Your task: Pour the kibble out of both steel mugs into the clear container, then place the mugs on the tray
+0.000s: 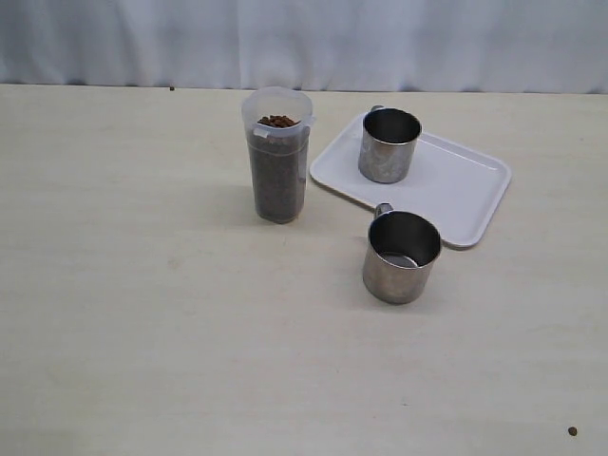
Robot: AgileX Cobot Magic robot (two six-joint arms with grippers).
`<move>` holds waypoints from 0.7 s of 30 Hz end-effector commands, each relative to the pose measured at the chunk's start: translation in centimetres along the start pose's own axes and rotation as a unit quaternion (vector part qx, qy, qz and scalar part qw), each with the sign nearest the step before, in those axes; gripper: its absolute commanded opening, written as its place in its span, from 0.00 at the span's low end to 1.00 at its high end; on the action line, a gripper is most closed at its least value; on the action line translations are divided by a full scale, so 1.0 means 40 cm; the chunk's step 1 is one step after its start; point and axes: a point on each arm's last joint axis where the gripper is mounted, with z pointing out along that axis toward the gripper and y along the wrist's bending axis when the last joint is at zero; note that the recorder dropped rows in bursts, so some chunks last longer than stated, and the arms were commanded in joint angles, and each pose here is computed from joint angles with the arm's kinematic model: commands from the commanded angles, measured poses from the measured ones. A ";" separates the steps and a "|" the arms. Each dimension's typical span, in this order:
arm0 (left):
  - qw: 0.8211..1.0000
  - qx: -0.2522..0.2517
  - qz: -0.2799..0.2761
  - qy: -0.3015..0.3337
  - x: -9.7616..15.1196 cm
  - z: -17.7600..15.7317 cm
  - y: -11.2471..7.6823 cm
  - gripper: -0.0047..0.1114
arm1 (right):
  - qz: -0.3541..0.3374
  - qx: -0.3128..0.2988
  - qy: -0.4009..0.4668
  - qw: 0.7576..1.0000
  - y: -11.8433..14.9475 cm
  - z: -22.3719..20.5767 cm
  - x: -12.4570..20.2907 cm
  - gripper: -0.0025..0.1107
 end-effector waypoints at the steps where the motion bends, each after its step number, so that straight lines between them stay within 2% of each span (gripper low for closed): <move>1: 1.000 0.004 0.000 -0.003 0.000 0.000 -0.001 0.04 | -0.002 -0.002 0.001 1.000 0.001 0.000 0.004 0.06; 13: 1.000 0.004 0.000 -0.003 0.000 0.000 -0.001 0.04 | -0.002 -0.001 0.000 1.000 0.001 0.000 0.003 0.06; 21: 1.000 0.004 0.000 -0.003 0.000 0.000 -0.001 0.04 | -0.004 0.001 -0.071 0.997 0.000 -0.002 -0.029 0.06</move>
